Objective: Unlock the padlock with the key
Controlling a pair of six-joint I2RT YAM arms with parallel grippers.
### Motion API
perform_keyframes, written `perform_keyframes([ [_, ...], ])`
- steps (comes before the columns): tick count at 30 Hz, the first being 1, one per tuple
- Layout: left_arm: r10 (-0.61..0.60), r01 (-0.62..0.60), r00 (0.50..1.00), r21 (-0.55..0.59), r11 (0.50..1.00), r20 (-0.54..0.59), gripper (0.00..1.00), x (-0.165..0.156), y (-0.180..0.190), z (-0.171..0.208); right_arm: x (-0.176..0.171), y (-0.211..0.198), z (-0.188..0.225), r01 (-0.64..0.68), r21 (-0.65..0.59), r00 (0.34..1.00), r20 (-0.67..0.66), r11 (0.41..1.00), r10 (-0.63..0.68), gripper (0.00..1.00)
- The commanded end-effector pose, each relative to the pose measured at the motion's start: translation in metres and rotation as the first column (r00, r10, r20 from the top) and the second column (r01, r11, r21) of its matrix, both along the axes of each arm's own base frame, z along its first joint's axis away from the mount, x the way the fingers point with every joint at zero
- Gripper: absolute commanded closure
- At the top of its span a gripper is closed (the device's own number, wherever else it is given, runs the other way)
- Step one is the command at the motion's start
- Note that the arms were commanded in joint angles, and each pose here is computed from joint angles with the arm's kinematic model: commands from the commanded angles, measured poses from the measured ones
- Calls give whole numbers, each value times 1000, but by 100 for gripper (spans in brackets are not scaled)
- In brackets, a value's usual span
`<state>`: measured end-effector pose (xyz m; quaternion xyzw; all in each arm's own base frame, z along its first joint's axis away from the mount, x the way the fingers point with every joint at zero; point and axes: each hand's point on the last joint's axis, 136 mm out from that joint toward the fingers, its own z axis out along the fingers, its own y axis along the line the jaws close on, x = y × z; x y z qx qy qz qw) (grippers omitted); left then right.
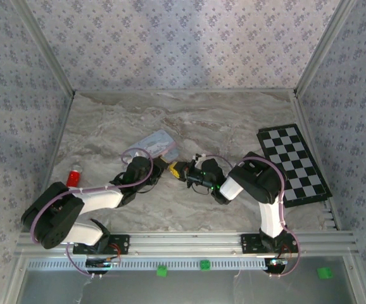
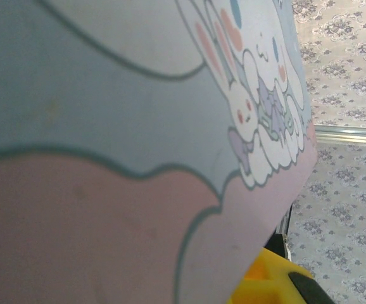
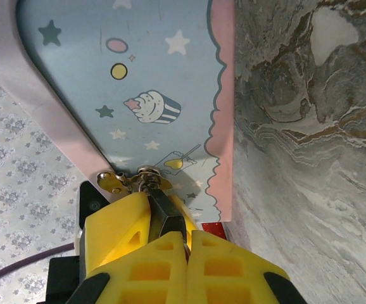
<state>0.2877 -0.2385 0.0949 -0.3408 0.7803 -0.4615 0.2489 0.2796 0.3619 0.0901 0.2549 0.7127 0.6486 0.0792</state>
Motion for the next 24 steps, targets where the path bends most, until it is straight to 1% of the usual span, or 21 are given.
perform_keyframes([
  [1,-232,248,967,-184,951,103,100,-19,-59,58,-28,27,22,-141,64,989,55,988,137,100],
  [8,-220,232,972,-165,959,88,100,-20,-53,51,-23,9,20,-109,38,992,72,993,106,100],
  [9,-214,225,973,-159,961,85,100,-20,-51,49,-23,4,16,-101,29,993,64,994,99,98],
  [11,-207,216,975,-140,966,79,100,-20,-47,45,-23,-4,9,-92,21,995,37,996,92,81],
  [12,-202,210,976,-125,970,74,100,-20,-44,43,-24,-7,6,-95,17,995,26,995,95,75],
  [14,-198,204,978,-103,973,68,100,-20,-41,39,-27,-11,1,-98,5,995,18,995,98,69],
  [16,-190,195,980,-95,976,65,100,-19,-37,37,-30,-16,-5,-103,-13,995,12,995,103,67],
  [19,-178,183,982,-88,979,64,100,-18,-33,35,-37,-23,-15,-107,-40,994,2,993,107,67],
  [24,-171,174,984,-67,982,51,100,-19,-26,28,-44,-35,-18,-114,-81,992,42,990,118,66],
])
